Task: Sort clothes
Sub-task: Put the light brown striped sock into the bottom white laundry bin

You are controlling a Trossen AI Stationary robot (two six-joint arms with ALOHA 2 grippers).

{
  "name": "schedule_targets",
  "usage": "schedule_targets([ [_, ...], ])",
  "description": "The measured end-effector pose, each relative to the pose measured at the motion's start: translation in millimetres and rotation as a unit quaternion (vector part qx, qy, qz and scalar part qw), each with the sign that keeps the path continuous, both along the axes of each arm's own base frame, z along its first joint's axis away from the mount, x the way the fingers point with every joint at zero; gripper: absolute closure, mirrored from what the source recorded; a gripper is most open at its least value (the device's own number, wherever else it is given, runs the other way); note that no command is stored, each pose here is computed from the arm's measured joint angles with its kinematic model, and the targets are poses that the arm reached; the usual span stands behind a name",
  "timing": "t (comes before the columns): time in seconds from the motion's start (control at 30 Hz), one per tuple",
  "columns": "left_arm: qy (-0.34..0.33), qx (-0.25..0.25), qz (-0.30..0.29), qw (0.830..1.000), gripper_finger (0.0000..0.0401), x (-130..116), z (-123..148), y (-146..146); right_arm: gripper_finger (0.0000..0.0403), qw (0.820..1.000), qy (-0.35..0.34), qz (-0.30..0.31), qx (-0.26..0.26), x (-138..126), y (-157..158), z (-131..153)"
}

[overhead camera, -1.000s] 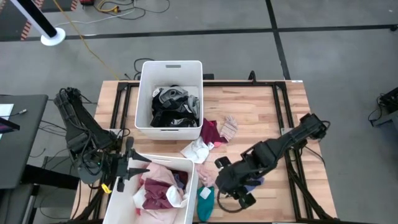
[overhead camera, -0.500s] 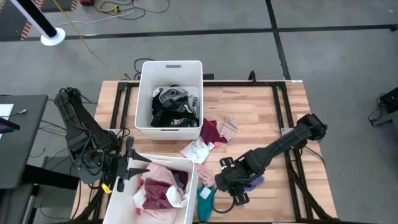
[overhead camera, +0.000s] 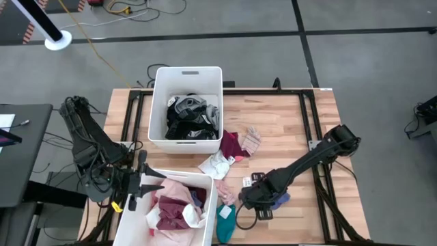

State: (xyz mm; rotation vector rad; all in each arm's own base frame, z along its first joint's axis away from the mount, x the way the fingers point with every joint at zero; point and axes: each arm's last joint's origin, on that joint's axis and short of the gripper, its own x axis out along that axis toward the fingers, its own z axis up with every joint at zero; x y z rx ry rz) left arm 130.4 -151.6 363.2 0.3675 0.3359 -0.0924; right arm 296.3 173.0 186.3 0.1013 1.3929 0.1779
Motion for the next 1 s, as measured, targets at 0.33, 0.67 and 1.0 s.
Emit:
schedule_targets([
  [0.33, 0.000, -0.004, 0.002, 1.000, 0.0260, 0, 0, 0, 0.0191, 0.998, -0.046, -0.023, -0.030, -3, -5, -25],
  [0.67, 0.000, -0.004, 0.012, 1.000, 0.0260, 3, 0, 3, 0.0337, 0.998, -0.051, -0.020, -0.042, -6, -7, -30],
  [1.0, 0.000, -0.004, 0.012, 1.000, 0.0260, 3, 0, 3, 0.0391, 0.998, -0.052, -0.004, -0.046, -7, -5, -30],
])
